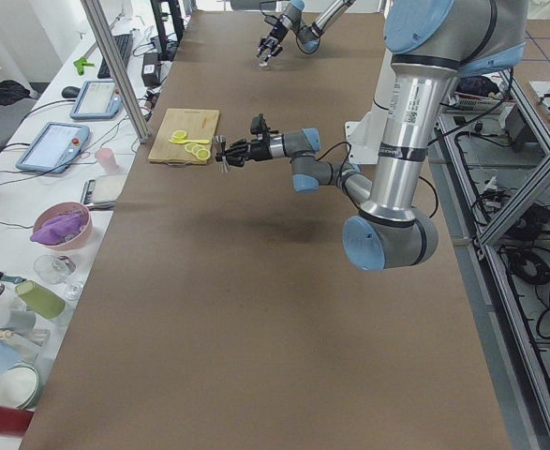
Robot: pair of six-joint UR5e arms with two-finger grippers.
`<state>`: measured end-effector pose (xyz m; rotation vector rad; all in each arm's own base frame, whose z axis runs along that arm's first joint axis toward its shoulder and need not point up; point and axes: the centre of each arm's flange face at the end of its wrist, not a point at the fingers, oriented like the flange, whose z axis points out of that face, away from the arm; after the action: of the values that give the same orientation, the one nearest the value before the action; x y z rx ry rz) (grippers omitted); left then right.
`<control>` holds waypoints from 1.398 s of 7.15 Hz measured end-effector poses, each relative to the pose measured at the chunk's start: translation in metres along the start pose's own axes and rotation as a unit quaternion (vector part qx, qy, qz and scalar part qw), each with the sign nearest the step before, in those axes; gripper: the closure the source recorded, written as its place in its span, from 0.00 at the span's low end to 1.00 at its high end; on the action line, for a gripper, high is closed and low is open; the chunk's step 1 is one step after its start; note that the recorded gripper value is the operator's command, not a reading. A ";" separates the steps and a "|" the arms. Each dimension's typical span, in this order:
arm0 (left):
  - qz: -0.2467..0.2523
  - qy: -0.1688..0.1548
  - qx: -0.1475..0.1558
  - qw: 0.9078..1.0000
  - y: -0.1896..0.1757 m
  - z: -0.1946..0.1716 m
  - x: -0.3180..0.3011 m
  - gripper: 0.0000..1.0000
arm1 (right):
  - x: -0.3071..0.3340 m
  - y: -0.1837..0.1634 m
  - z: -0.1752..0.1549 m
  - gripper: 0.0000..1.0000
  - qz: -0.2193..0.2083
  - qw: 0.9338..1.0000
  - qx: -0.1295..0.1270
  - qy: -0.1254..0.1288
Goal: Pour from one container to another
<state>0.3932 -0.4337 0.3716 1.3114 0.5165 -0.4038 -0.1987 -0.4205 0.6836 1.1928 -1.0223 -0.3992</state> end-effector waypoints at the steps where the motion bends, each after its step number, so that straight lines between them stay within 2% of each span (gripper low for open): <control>1: -0.002 0.001 0.001 1.000 0.011 -0.004 -0.022 1.00 | -0.001 0.004 0.000 1.00 0.000 1.000 -0.002 -0.001; 3: -0.003 0.003 0.000 1.000 0.029 -0.013 -0.059 1.00 | -0.001 0.007 0.000 1.00 0.001 1.000 -0.004 -0.003; 6: -0.001 0.003 -0.002 1.000 0.050 -0.025 -0.108 1.00 | -0.003 0.005 -0.002 0.67 -0.003 1.000 0.005 -0.009; 8: -0.005 0.007 -0.001 1.000 0.065 -0.031 -0.134 1.00 | -0.004 0.004 -0.003 0.50 -0.004 1.000 0.010 -0.012; 10: -0.019 0.014 0.000 1.000 0.088 -0.030 -0.154 1.00 | -0.004 0.004 -0.003 0.37 -0.004 1.000 0.013 -0.013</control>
<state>0.3122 -0.3863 0.5249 1.3111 0.5656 -0.4179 -0.1992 -0.4140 0.6849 1.2183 -1.0474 -0.4106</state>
